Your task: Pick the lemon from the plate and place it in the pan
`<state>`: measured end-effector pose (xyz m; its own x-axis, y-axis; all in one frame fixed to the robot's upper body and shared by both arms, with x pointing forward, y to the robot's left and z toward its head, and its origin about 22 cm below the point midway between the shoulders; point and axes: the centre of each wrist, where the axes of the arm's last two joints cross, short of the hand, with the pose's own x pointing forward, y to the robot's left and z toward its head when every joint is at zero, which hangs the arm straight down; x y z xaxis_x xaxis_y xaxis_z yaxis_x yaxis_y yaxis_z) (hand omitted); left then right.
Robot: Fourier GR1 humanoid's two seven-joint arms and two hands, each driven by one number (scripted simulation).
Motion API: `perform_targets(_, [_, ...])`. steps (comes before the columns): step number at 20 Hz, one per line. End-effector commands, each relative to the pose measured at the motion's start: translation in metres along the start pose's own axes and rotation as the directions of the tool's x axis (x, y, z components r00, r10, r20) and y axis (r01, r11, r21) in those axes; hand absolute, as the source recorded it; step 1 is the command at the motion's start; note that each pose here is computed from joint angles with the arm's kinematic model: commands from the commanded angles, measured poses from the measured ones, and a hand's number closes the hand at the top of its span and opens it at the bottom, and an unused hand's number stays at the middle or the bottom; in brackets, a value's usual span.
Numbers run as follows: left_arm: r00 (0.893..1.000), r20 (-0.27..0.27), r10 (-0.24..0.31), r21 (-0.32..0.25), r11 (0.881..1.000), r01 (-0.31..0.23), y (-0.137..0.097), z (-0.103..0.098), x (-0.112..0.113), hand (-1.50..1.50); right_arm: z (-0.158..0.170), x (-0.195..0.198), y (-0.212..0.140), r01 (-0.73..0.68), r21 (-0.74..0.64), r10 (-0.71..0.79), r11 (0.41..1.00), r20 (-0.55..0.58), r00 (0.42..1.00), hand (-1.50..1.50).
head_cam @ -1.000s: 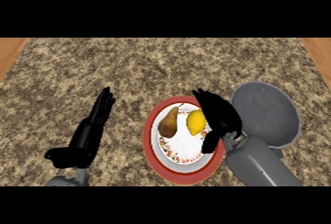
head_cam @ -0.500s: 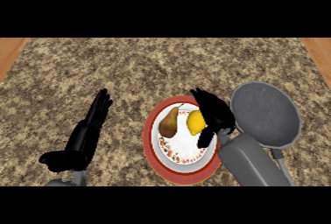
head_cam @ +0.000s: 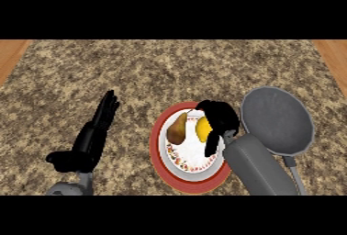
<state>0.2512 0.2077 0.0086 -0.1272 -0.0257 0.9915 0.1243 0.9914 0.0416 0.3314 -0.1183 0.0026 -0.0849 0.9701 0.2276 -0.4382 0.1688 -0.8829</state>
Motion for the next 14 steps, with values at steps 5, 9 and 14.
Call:
perform_targets(5, [1.000, 0.006, 0.003, -0.010, 1.000, -0.003, 0.001, -0.014, 0.014, 0.00, -0.016, -0.016, 0.016, -0.097, 0.027, 0.096, 0.995, 0.014, 0.995, 1.50])
perform_targets(9, [1.000, 0.021, -0.009, 0.017, 1.000, 0.009, 0.003, -0.007, -0.009, 0.00, -0.014, -0.005, 0.019, -0.103, -0.091, 0.106, 0.991, 0.024, 0.994, 1.50])
perform_targets(14, [1.000, 0.007, -0.011, 0.007, 1.000, 0.011, -0.013, 0.011, 0.002, 0.00, 0.016, 0.024, 0.019, 0.023, -0.229, -0.034, 0.973, -0.043, 0.998, 1.50])
